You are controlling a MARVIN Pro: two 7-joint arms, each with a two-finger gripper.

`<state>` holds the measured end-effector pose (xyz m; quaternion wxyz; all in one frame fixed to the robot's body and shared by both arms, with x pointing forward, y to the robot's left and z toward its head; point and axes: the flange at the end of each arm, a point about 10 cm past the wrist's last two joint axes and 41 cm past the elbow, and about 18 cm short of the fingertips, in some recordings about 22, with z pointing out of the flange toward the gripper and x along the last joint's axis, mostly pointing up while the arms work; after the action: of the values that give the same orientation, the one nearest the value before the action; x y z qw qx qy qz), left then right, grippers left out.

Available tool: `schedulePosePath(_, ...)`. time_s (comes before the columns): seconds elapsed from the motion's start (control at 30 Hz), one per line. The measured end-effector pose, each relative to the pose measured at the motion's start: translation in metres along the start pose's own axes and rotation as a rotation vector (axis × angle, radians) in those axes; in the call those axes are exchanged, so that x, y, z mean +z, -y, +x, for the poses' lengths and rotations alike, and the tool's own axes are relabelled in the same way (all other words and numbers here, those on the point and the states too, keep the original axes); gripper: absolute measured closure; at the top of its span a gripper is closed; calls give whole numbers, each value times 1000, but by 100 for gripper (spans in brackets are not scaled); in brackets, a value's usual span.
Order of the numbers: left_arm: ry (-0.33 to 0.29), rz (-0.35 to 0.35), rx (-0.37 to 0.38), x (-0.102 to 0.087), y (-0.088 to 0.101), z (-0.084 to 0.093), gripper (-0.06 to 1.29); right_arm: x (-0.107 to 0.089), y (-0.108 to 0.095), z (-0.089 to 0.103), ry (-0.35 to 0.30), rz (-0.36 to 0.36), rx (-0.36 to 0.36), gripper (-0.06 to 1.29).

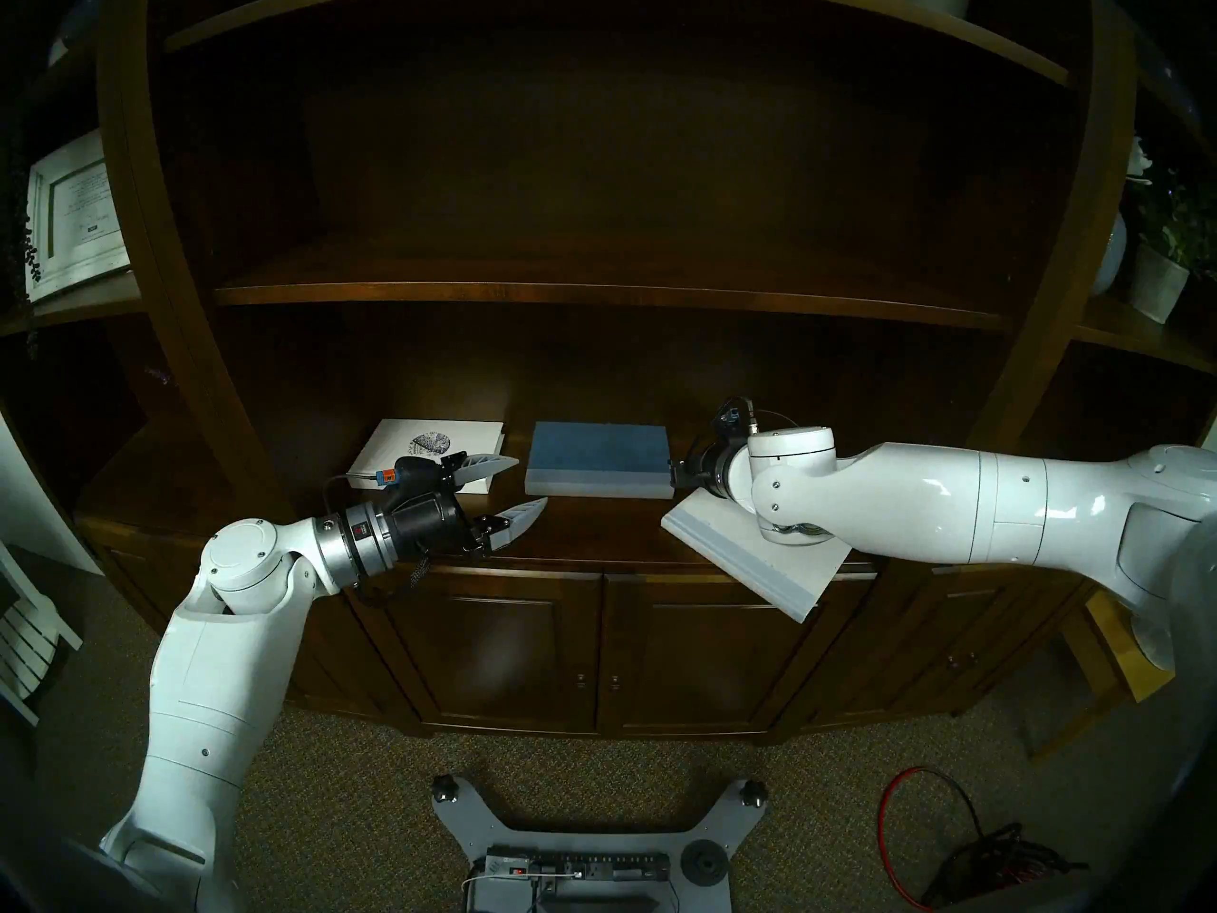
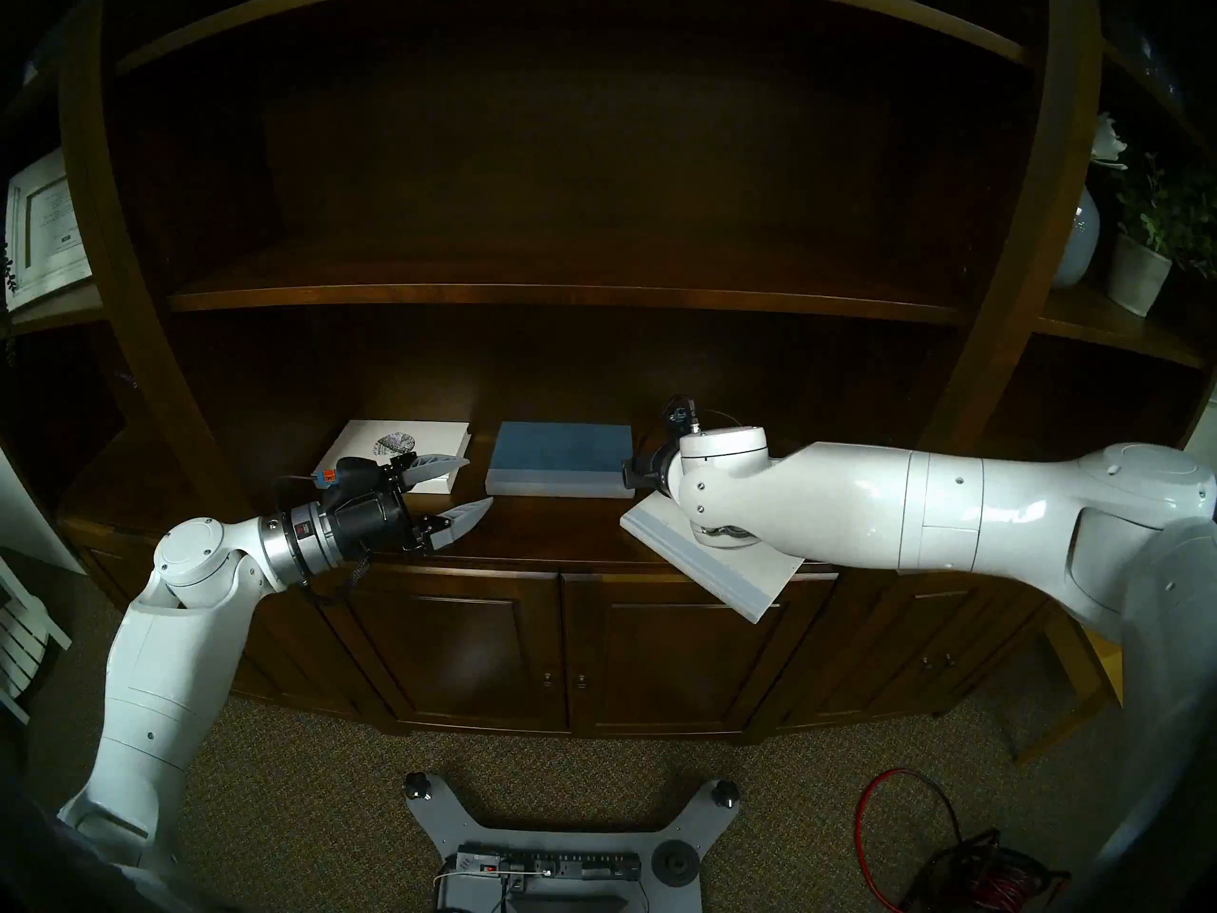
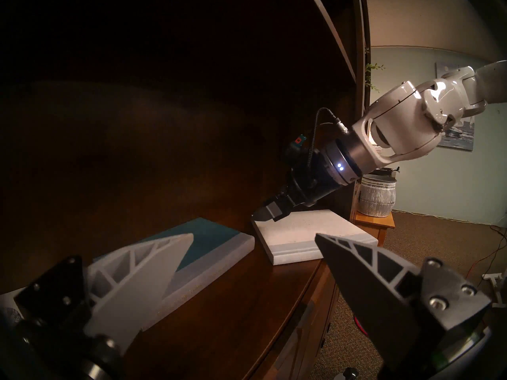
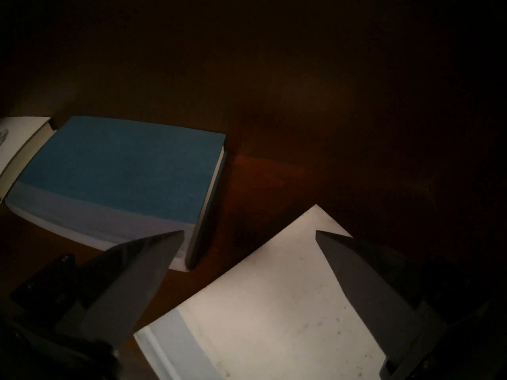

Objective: Close the books and align them horizontally on the shelf

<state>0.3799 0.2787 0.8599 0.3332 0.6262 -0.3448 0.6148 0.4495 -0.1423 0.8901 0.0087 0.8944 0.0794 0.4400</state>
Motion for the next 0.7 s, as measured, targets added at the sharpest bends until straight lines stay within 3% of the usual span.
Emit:
schedulePosePath(0.2, 1, -1, 0, 0, 0, -1, 2, -20, 16, -12, 26, 33, -7, -3)
schedulePosePath(0.5, 6, -1, -2, 0, -1, -3, 2, -55, 40, -50, 122, 95, -22, -3)
schedulePosePath(0.7, 9, -1, -3, 0, -1, -4, 2, -77, 46, -69, 173, 105, -26, -3)
